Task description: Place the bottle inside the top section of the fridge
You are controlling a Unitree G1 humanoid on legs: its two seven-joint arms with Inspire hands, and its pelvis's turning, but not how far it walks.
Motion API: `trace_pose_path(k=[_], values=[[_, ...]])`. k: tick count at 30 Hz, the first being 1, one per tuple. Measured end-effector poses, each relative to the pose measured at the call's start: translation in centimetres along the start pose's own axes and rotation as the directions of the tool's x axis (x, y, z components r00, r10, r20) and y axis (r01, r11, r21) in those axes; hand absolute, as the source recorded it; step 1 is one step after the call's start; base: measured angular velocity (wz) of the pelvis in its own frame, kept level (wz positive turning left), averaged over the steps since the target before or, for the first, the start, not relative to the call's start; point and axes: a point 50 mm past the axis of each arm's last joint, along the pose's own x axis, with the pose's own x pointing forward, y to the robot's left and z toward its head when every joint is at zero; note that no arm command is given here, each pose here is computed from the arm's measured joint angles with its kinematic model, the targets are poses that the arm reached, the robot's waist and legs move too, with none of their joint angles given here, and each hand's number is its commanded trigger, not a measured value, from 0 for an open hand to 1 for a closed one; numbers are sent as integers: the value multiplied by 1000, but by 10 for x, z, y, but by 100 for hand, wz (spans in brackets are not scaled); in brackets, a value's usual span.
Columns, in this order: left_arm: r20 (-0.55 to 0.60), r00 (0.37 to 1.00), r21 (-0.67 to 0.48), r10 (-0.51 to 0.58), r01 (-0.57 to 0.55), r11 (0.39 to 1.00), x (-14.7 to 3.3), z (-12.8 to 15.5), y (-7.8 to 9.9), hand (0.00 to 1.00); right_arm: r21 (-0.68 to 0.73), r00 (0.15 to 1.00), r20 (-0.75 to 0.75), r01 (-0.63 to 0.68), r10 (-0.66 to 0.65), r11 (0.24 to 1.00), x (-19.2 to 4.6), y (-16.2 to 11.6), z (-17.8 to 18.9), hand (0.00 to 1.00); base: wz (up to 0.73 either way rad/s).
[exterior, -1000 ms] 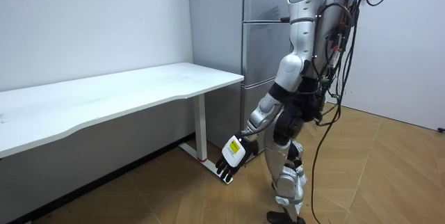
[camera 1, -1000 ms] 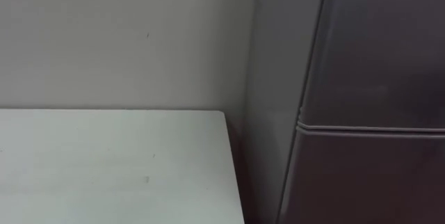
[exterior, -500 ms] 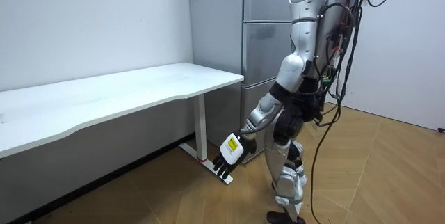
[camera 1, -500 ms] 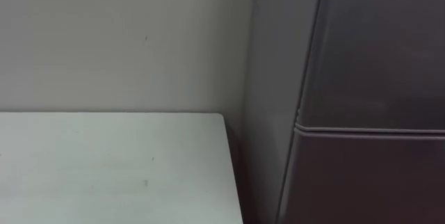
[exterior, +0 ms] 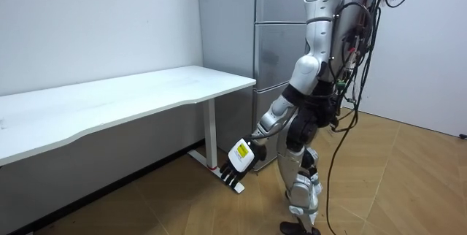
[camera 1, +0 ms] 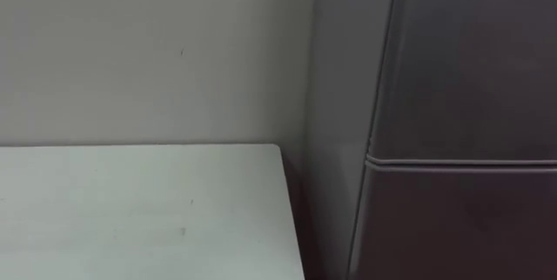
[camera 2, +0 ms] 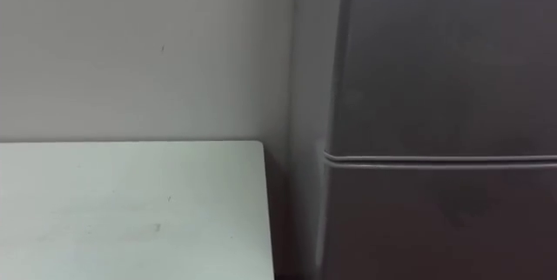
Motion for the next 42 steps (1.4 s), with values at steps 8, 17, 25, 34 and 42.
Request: trace_pose_path(k=[8,17,25,34,42], values=[[-10,1000,0,-14,14,1000,0,-2,-3,0,-259,978,-197,-113,62,959,-16,-12,-64,0,3],[-52,998,12,-43,44,999,-2,-11,-12,0,-648,911,-287,-412,296,641,-41,-1,-100,0,-3],[-26,997,35,-73,74,997,-1,-3,-26,0,-758,796,-360,-553,486,344,-63,32,-113,0,5],[-12,999,45,-50,51,998,-2,1,-34,0,-726,756,-385,-602,530,332,-75,43,-119,0,5],[4,999,85,-51,50,995,-3,4,-43,0,-656,739,-432,-651,518,382,-83,47,-129,0,1]])
